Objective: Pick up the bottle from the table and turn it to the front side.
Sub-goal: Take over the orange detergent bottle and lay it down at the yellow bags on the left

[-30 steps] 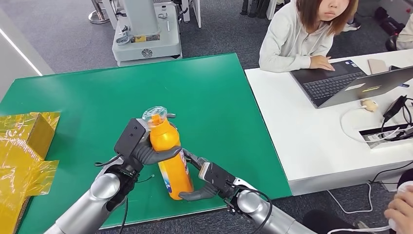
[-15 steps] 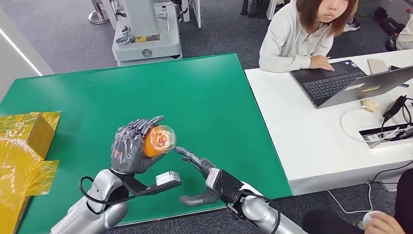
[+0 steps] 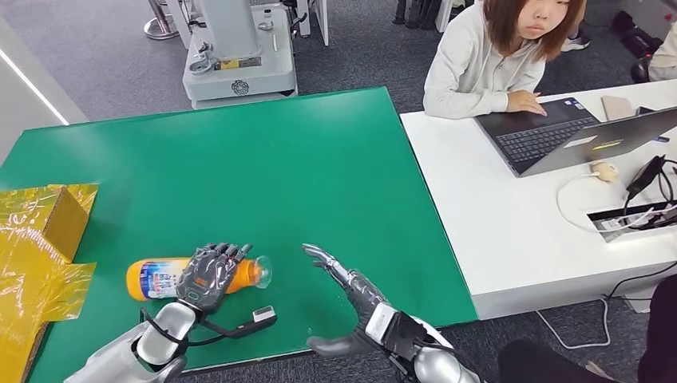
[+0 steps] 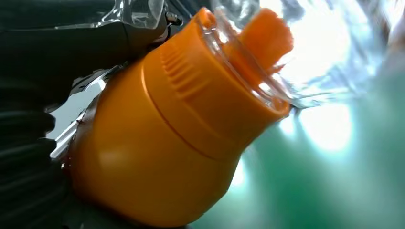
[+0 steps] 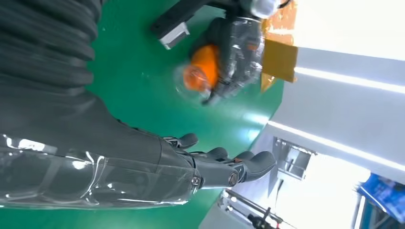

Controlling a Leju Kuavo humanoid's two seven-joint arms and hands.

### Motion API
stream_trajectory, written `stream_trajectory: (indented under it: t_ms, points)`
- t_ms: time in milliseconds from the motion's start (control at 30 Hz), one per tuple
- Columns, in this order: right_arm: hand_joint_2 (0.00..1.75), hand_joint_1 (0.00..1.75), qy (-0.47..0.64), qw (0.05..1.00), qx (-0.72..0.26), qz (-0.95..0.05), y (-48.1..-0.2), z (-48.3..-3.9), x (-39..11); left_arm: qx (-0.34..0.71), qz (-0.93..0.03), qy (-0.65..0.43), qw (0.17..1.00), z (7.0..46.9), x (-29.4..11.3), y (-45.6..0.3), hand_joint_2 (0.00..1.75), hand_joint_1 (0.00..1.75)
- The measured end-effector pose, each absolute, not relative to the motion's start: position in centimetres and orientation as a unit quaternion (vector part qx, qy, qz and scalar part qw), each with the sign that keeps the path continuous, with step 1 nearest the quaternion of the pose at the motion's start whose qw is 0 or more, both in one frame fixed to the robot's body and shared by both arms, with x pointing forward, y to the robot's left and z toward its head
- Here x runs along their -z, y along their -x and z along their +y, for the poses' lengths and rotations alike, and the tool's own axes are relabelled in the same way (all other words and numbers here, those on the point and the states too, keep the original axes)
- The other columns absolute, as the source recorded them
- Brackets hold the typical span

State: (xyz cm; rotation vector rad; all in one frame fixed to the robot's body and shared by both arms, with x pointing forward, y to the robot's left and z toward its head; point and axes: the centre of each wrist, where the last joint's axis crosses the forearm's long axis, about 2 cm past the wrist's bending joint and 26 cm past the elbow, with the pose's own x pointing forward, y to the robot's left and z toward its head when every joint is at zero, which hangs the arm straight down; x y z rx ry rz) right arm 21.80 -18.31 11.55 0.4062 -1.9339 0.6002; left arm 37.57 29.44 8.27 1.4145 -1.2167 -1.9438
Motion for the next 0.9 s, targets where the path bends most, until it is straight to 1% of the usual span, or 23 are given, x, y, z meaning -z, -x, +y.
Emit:
stream_trajectory:
  t_ms: [100, 267, 533, 700, 767, 833, 900]
  points:
    - [1.75, 0.0, -0.169, 0.508, -0.246, -0.808, -21.4, -18.4, -11.8, 0.729, -0.374, -0.521, 0.241, 31.4, -7.5, -37.5, 1.75, 1.75]
    - [1.75, 0.0, -0.168, 0.504, -0.239, -0.813, -21.1, -18.6, -12.0, 0.728, -0.307, -0.556, 0.259, 33.8, -7.2, -37.6, 1.75, 1.75]
    - [1.75, 0.0, -0.176, 0.502, -0.241, -0.812, -21.0, -18.5, -12.1, 0.703, -0.22, -0.611, 0.288, 36.7, -6.5, -36.9, 1.75, 1.75]
    - [1.75, 0.0, -0.182, 0.5, -0.246, -0.81, -21.2, -18.2, -12.3, 0.69, -0.204, -0.63, 0.294, 37.8, -6.2, -36.4, 1.75, 1.75]
    - [1.75, 0.0, -0.183, 0.498, -0.249, -0.81, -21.2, -18.1, -12.4, 0.689, -0.209, -0.63, 0.291, 38.1, -6.1, -36.2, 1.75, 1.55]
    - [1.75, 0.0, -0.187, 0.496, -0.251, -0.81, -21.3, -18.0, -12.5, 0.687, -0.224, -0.63, 0.284, 38.4, -5.9, -35.9, 1.75, 0.68]
    - [1.75, 0.0, -0.191, 0.494, -0.254, -0.809, -21.3, -18.0, -12.4, 0.682, -0.245, -0.631, 0.275, 38.8, -5.6, -35.4, 1.75, 0.0]
